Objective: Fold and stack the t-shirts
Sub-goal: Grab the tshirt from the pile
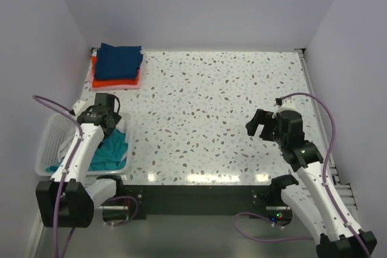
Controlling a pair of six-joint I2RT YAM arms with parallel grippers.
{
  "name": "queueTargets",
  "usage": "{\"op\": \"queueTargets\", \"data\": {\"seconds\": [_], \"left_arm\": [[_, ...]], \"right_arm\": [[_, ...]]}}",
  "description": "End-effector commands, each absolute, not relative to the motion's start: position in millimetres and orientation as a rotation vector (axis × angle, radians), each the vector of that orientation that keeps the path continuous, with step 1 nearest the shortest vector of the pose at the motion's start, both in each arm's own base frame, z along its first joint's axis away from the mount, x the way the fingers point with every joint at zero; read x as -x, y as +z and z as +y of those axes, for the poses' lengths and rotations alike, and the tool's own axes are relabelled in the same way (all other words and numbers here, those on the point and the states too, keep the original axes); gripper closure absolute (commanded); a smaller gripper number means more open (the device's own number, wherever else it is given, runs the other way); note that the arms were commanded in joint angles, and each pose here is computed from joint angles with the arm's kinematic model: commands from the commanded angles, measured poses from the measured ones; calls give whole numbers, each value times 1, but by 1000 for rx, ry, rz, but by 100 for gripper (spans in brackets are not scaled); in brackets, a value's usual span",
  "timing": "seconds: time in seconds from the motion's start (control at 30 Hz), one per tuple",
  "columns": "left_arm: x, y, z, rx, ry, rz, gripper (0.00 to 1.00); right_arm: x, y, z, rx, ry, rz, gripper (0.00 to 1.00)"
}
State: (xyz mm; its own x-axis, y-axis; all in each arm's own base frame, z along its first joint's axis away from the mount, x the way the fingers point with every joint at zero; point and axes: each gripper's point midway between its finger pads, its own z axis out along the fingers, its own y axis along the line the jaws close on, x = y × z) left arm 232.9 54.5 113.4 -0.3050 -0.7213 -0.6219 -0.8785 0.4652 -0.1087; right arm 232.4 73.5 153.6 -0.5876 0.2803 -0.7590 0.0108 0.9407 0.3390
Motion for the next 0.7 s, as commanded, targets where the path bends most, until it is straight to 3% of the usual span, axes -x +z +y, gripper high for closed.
{"op": "queueTargets", "data": {"seconds": [0.0, 0.33, 0.53, 0.67], "left_arm": [[-218, 105, 70, 1471, 363, 2029, 0], [-197, 99, 103, 1668, 412, 1798, 1], [-196, 84, 110, 1714, 427, 1786, 10], [-198, 79, 117, 1731, 444, 1774, 22]], "right_arm": [[-240, 169, 75, -184, 386, 2124, 1], [-238, 162, 75, -190, 378, 2152, 1], [-238, 159, 75, -192, 370, 2170, 1], [-238, 157, 74, -195, 359, 2189, 1]]}}
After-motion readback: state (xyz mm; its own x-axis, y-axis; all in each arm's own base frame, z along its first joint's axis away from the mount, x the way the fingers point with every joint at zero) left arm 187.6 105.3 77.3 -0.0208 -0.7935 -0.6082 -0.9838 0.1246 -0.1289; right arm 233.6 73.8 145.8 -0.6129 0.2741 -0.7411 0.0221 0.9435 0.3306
